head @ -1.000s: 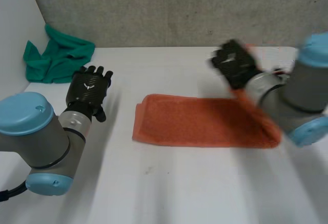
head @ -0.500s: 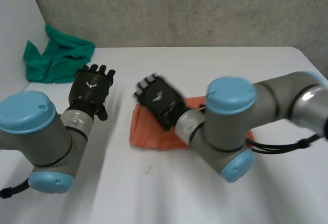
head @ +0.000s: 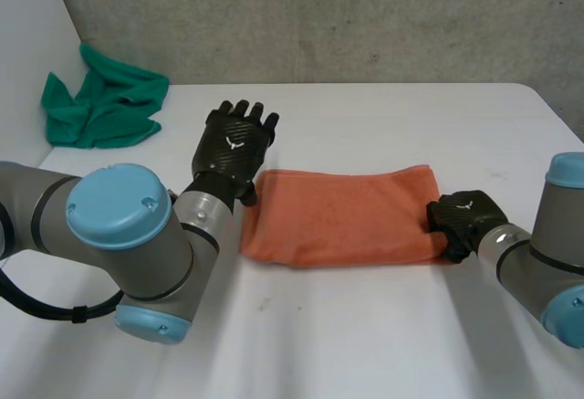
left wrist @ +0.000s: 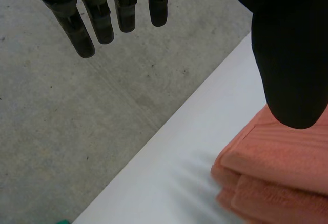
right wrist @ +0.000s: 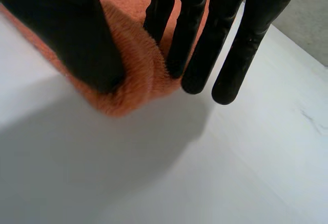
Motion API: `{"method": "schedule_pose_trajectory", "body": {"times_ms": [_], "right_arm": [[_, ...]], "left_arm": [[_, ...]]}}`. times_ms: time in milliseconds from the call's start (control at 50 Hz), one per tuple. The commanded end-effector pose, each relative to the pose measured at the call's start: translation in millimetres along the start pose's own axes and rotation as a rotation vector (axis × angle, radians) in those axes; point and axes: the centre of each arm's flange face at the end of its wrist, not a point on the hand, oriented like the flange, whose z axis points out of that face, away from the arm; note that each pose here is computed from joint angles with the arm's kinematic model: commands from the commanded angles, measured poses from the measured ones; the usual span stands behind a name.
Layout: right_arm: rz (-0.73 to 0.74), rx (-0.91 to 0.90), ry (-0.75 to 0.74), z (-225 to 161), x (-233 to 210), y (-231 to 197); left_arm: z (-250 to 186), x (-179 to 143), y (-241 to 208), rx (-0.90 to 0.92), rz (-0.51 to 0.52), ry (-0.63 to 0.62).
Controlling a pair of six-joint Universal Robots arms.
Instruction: Fold the laundry.
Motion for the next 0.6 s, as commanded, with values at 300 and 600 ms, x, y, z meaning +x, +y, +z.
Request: {"method": "schedule_pose_trajectory", "body": {"times_ms": [300, 600], "right_arm": [[-0.363, 0.395, -0.016, -36.7, -57.3, -108.6], [-0.414, 0.512, -0.454, -50.9, -160.0, -93.6]], "left_arm": [[-5.8, -20.9, -18.4, 0.019, -0.006, -0.047], [-1.0, -32.4, -21.8, 0.026, -0.059, -0.086]]}}
